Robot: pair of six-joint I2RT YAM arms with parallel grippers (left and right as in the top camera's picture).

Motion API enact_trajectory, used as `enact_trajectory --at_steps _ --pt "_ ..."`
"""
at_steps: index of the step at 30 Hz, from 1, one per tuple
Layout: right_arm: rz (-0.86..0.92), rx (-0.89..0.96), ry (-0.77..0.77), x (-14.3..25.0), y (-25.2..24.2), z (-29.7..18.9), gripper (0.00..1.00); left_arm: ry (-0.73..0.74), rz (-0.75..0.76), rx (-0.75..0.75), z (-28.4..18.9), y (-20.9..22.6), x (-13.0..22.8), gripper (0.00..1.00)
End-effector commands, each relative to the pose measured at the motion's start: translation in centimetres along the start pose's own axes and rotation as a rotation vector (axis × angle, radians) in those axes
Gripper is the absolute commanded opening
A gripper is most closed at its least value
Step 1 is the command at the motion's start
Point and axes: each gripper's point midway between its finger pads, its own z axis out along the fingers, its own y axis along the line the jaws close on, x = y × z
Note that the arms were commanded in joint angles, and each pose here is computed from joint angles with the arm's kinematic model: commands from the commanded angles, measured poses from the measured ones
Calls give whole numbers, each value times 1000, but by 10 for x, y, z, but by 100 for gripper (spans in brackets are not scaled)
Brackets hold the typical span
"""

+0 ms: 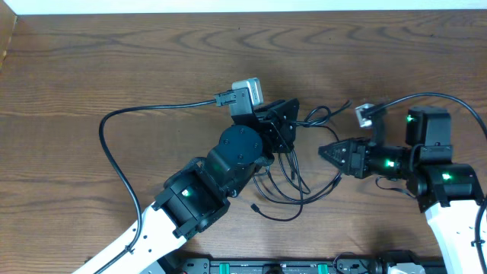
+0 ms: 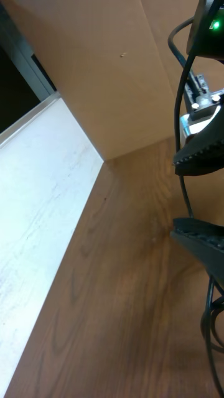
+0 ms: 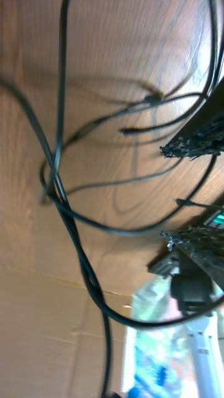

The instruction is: Untangle cables

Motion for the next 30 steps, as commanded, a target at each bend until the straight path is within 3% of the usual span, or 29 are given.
enact_trajectory --at_steps 1,7,10,15,19,22,25,30 --pt "-64 -70 44 9 17 8 36 -6 -18 7 0 -3 -3 8" --pt "-129 -73 68 14 27 20 37 -19 -19 -2 2 -1 -5 8" --pt "-67 47 47 10 12 26 39 -41 -48 28 1 -9 -10 8" --pt "-37 43 44 4 19 45 40 -51 -84 45 1 -12 -13 8" --pt "46 156 3 -5 3 68 41 -33 -90 66 1 -17 -11 8" --pt "89 237 -17 -9 -11 87 32 -39 -144 76 -1 -19 -13 8" --pt "110 289 -4 -6 -24 102 1 -58 -150 104 -5 -25 -20 8" --pt "152 539 -77 -14 -79 95 1 -137 -81 127 -26 -27 -49 8"
